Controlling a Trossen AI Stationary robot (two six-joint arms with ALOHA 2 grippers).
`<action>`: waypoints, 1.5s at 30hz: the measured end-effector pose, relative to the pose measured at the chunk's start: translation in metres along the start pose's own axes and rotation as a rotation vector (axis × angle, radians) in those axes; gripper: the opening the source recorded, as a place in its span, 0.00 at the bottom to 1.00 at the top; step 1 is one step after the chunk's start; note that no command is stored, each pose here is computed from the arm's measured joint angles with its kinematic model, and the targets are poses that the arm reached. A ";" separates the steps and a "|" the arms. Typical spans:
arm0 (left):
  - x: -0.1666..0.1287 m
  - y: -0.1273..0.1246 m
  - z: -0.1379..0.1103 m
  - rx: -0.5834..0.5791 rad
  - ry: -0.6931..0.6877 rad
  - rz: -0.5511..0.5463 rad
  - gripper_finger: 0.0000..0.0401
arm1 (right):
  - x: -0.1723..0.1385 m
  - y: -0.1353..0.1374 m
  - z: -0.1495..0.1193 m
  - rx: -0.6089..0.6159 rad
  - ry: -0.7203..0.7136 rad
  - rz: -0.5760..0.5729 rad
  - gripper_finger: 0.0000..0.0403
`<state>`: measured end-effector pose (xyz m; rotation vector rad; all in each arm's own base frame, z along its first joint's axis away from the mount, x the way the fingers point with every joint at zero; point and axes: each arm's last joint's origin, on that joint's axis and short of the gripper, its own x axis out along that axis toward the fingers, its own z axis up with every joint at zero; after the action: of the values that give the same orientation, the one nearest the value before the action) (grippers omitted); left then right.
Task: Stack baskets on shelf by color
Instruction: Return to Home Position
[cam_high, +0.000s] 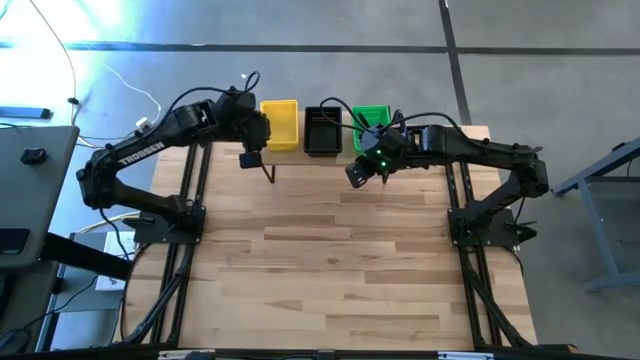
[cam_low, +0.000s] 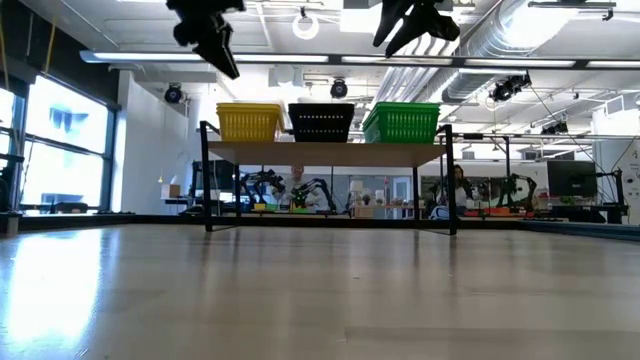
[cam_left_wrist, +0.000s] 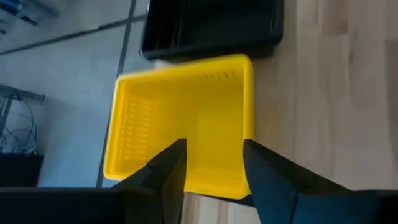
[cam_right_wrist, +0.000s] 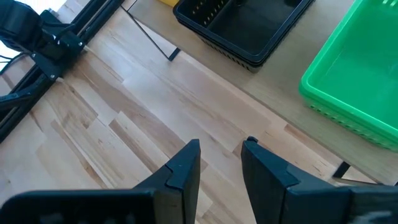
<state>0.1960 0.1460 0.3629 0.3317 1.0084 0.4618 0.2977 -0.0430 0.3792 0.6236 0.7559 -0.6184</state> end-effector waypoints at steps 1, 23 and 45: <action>-0.004 0.000 0.003 0.001 -0.011 0.001 0.37 | 0.000 0.000 0.000 0.000 0.000 0.000 0.26; -0.059 -0.081 -0.065 -0.451 -0.512 -0.272 0.32 | -0.005 -0.010 0.016 -0.197 -0.123 -0.041 0.26; -0.021 -0.147 -0.169 -0.639 -0.782 -0.265 0.29 | -0.032 -0.023 0.039 -0.214 -0.280 0.115 0.26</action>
<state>0.0719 0.0187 0.2248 -0.1979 0.1080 0.3421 0.2804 -0.0765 0.4195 0.3703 0.5110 -0.4977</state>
